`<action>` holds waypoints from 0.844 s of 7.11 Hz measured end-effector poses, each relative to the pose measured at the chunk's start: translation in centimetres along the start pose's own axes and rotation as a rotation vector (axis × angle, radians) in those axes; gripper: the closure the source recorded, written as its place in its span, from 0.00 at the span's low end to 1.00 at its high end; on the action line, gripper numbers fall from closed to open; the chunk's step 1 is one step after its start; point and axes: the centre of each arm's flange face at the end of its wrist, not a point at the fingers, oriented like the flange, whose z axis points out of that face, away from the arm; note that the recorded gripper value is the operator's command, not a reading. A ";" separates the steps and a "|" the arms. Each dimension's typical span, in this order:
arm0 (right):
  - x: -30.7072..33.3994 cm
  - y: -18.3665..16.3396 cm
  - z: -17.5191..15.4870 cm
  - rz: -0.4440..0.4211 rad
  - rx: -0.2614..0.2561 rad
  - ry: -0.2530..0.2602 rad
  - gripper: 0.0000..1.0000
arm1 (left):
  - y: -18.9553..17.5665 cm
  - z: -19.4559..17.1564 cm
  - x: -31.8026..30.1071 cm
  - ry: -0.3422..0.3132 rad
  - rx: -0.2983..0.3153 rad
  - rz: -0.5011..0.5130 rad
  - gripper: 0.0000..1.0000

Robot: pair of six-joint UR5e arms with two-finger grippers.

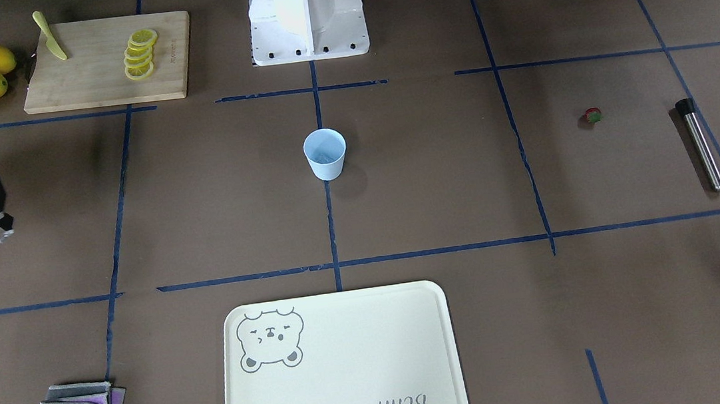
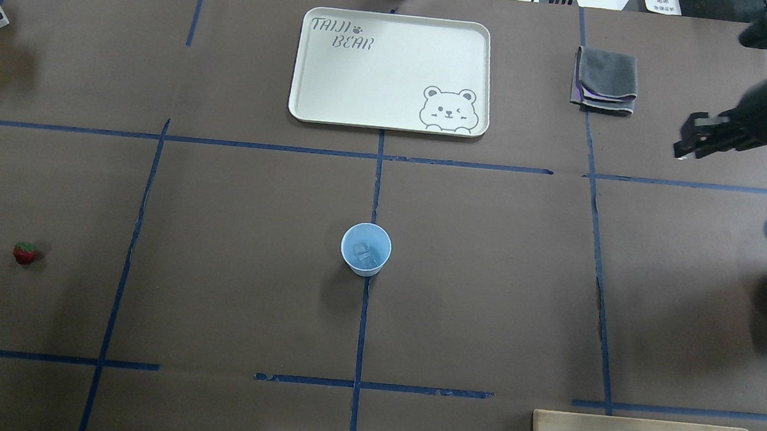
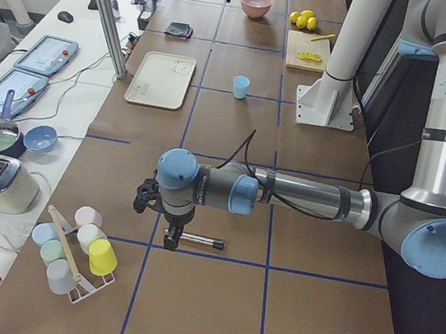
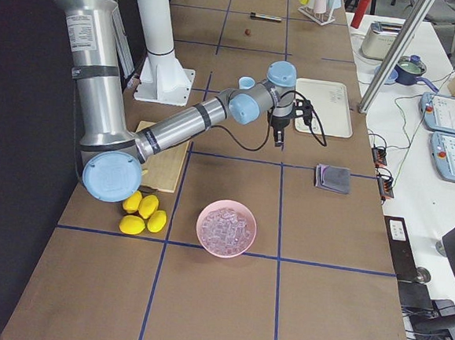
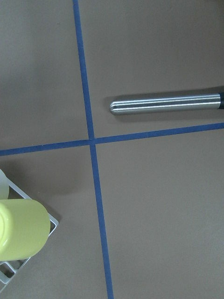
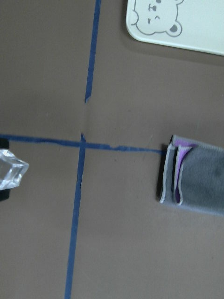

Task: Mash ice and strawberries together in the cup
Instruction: 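Carry the ice cube with the right gripper over the cup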

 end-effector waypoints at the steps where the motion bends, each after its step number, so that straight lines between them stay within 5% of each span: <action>1: -6.4 -0.3 0.7 0.028 -0.014 -0.003 1.00 | 0.0 -0.3 -0.3 -0.002 0.006 -0.006 0.00; 6: -38.7 5.0 5.2 0.169 -0.004 0.058 0.98 | 0.1 -0.1 -0.8 -0.004 0.005 -0.013 0.00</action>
